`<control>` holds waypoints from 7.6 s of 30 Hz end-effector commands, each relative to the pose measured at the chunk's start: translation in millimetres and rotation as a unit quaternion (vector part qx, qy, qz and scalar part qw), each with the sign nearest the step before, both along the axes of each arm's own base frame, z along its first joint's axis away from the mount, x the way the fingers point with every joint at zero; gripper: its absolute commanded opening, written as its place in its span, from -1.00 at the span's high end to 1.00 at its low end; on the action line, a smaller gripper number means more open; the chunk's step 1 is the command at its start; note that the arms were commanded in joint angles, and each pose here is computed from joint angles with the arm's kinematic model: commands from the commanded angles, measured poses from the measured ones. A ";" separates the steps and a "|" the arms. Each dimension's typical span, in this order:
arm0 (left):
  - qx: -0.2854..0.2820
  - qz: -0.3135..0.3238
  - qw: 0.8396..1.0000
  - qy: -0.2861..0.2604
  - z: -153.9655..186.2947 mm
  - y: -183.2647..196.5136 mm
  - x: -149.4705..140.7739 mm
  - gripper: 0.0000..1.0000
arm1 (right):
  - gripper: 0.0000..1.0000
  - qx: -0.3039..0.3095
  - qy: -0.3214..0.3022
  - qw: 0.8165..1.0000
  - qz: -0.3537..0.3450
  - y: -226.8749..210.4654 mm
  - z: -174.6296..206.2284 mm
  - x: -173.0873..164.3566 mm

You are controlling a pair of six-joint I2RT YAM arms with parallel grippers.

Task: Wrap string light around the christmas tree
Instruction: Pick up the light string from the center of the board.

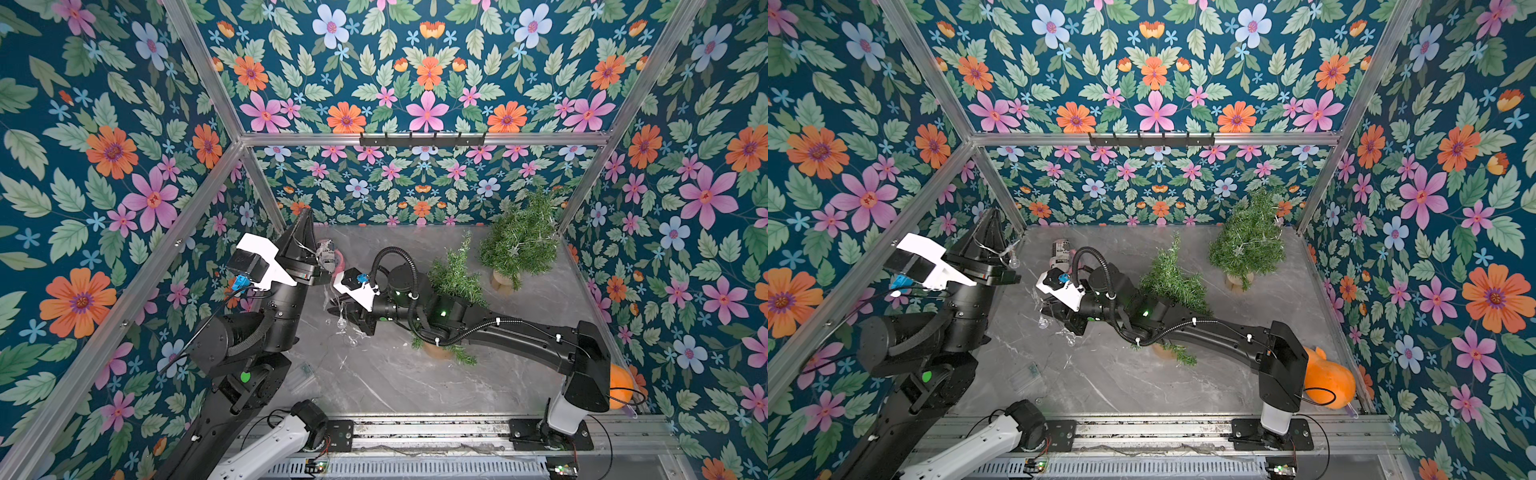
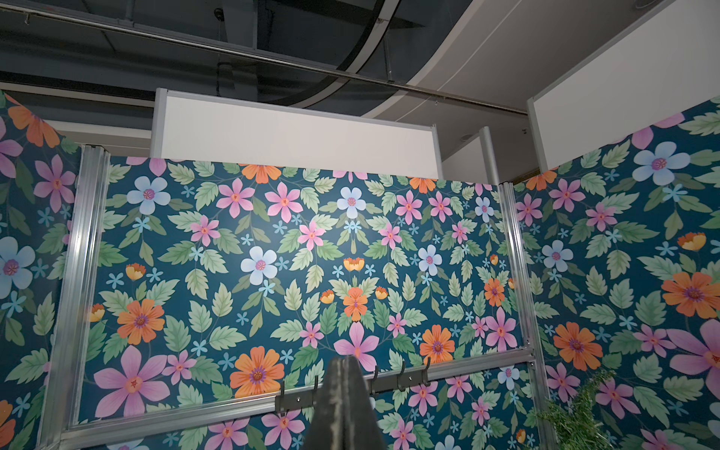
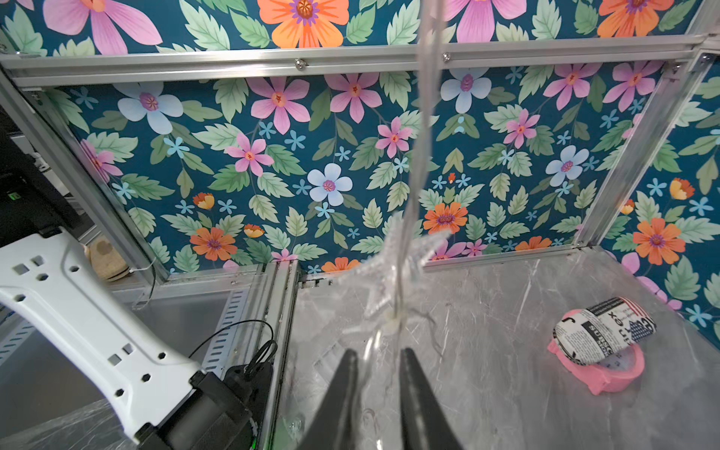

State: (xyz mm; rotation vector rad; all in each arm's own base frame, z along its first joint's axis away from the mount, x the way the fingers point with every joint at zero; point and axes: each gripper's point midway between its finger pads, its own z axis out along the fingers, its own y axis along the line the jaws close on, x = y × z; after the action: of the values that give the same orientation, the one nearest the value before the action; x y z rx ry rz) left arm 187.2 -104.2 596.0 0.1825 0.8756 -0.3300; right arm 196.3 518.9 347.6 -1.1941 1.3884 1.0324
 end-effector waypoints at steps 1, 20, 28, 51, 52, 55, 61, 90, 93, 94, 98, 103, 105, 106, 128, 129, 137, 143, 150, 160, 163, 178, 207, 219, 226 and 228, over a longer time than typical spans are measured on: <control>-0.003 0.025 1.000 0.004 -2.7 6.2 4.2 1.00 | 0.98 0.007 -0.021 1.000 -0.020 -6.9 12.1 2.2; 0.017 0.166 0.983 0.075 -26.4 9.0 64.1 1.00 | 1.00 -0.029 -0.072 0.997 -0.028 -45.9 19.2 -22.3; -0.047 0.108 0.992 0.052 18.5 17.7 41.7 1.00 | 1.00 -0.069 -0.095 0.982 -0.146 -63.3 2.7 24.2; 0.007 0.150 0.984 0.097 14.6 20.7 50.9 1.00 | 1.00 -0.006 -0.165 0.978 -0.128 -57.6 97.2 52.4; -0.016 0.161 0.982 0.097 13.5 24.7 55.0 1.00 | 1.00 -0.046 -0.171 0.972 -0.157 -53.3 78.1 68.1; 0.019 0.131 0.984 0.120 -2.8 -9.0 82.0 1.00 | 1.00 -0.016 -0.133 0.984 -0.117 -54.3 74.2 62.9; -0.039 0.130 0.984 0.113 -9.4 -0.8 105.4 1.00 | 1.00 -0.096 -0.168 0.962 -0.193 -60.9 58.8 93.9; -0.095 -0.032 0.990 0.103 -5.5 33.9 20.8 1.00 | 1.00 0.119 -0.175 0.945 -0.249 -88.1 174.2 161.1; -0.063 -0.062 0.990 0.114 1.8 22.8 11.3 1.00 | 1.00 0.116 -0.227 0.920 -0.298 -98.3 192.8 173.4; -0.054 -0.078 0.988 0.119 2.8 16.8 9.5 0.99 | 1.00 0.114 -0.245 0.909 -0.317 -102.7 199.0 178.1; -0.047 -0.142 0.983 0.109 17.8 3.0 -7.8 0.99 | 1.00 0.100 -0.316 0.869 -0.367 -115.0 220.5 189.1; -0.081 -0.159 0.980 0.089 38.4 12.7 -24.7 1.00 | 1.00 0.086 -0.361 0.852 -0.369 -118.5 233.9 184.8; -0.073 -0.178 0.973 0.125 27.6 -3.5 -4.1 0.99 | 1.00 0.077 -0.367 0.854 -0.361 -115.8 230.3 184.8; -0.068 -0.188 0.967 0.155 18.1 -14.0 10.4 0.99 | 1.00 0.074 -0.370 0.852 -0.362 -116.0 229.0 186.3; -0.068 -0.150 0.967 0.197 -69.1 0.6 5.8 -0.99 | 1.00 0.131 -0.372 0.853 -0.342 -131.2 245.3 180.9; -0.063 -0.157 0.967 0.193 -70.0 -0.6 1.2 -0.99 | 1.00 0.134 -0.371 0.854 -0.340 -131.9 247.4 179.3; -0.085 -0.037 0.960 0.265 -132.1 34.0 21.9 -1.00 | 1.00 0.177 -0.363 0.853 -0.330 -137.8 265.3 167.8; -0.068 -0.003 0.945 0.319 -185.9 37.4 32.6 -0.99 | 1.00 0.189 -0.373 0.844 -0.336 -143.1 275.9 163.8; -0.149 0.207 0.905 0.341 -209.8 115.5 32.2 -0.95 | 1.00 0.200 -0.378 0.839 -0.336 -146.6 282.5 160.4; -0.058 -0.034 0.952 0.298 -169.5 21.5 41.4 -0.39 | 1.00 0.189 -0.385 0.839 -0.334 -147.6 280.2 158.1; -0.034 -0.200 0.944 0.261 -149.3 -30.7 23.9 -0.14 | 1.00 0.177 -0.381 0.845 -0.331 -143.4 273.3 160.8; -0.098 -0.379 0.880 0.267 -162.4 -94.5 43.1 0.15 | 1.00 0.141 -0.371 0.860 -0.322 -112.8 259.7 159.4; -0.078 -0.104 0.947 0.294 -205.9 -72.0 106.1 -0.08 | 1.00 0.125 -0.376 0.863 -0.314 -81.1 258.6 139.4; -0.041 -0.046 0.955 0.290 -216.6 -62.2 113.3 -0.18 | 1.00 0.126 -0.373 0.866 -0.308 -78.8 256.9 125.8; -0.026 -0.057 0.957 0.285 -213.9 -73.9 120.0 0.08 | 1.00 0.132 -0.374 0.867 -0.301 -76.5 257.3 111.9; -0.022 -0.075 0.955 0.285 -211.6 -80.2 118.2 0.37 | 1.00 0.128 -0.378 0.864 -0.308 -77.3 258.0 114.5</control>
State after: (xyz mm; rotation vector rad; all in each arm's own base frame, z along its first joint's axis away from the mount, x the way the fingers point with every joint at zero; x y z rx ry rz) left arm 309.4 -178.0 370.7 0.0807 1.4726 -0.5187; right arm 312.3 450.9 589.2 -0.7835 0.8952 0.2490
